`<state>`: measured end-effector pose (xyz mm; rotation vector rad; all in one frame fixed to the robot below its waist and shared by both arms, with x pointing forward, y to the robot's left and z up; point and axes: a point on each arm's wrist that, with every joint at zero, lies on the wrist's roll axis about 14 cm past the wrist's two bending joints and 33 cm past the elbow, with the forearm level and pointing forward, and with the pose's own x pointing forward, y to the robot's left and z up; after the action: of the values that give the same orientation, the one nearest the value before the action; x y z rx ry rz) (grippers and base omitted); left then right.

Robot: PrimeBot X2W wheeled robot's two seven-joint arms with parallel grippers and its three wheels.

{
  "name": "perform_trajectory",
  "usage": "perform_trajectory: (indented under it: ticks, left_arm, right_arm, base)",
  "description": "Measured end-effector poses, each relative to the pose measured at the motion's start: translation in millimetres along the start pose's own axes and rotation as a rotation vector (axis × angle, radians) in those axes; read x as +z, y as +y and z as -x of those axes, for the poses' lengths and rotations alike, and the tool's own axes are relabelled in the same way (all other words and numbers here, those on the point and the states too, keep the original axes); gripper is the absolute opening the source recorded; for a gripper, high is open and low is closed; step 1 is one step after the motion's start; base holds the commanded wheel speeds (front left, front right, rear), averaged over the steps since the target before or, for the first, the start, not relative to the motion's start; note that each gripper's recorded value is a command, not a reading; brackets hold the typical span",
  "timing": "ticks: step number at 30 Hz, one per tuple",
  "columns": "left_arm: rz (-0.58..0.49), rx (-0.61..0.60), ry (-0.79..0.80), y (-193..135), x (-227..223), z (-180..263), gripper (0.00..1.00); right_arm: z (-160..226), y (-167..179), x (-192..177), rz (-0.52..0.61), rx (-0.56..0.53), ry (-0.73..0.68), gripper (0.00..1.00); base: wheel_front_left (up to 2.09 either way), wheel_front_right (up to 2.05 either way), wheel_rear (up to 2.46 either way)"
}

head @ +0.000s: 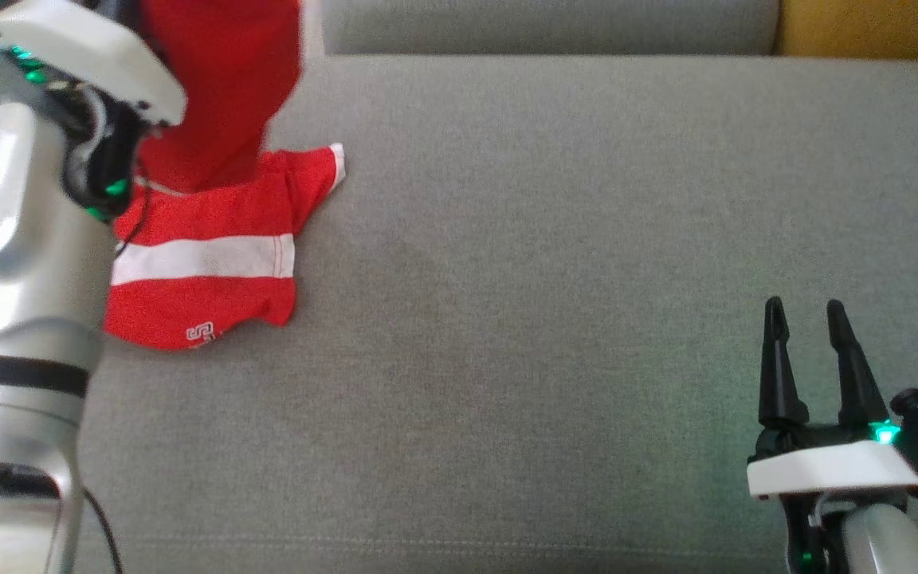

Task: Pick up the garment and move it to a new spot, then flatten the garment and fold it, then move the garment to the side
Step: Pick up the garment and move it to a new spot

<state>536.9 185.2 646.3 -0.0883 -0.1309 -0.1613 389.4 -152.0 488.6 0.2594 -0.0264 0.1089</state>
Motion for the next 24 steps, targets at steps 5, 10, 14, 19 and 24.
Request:
perform_trajectory:
  ticks: [5,10,14,19,24]
  left_arm:
    - [0.019,-0.06,-0.108,-31,41,8,0.0]
    - [0.051,-0.137,-0.114,-69,42,12,0.0]
    - [0.107,-0.232,-0.061,-121,18,16,0.0]
    - [0.166,-0.353,-0.018,-189,-4,21,0.0]
    - [0.183,-0.439,0.043,-235,-31,26,0.0]
  right_arm:
    - [10,5,6,-0.005,0.012,-0.015,1.0]
    - [17,4,14,-0.003,0.005,-0.038,1.0]
    - [23,-1,18,-0.001,-0.011,-0.048,1.0]
    - [34,-15,27,0.005,-0.061,-0.074,1.0]
    - [42,-28,34,0.007,-0.106,-0.096,1.0]
  base:
    - [0.0,0.0,0.0]
    - [0.0,0.0,0.0]
    - [0.0,0.0,0.0]
    - [0.0,0.0,0.0]
    - [0.0,0.0,0.0]
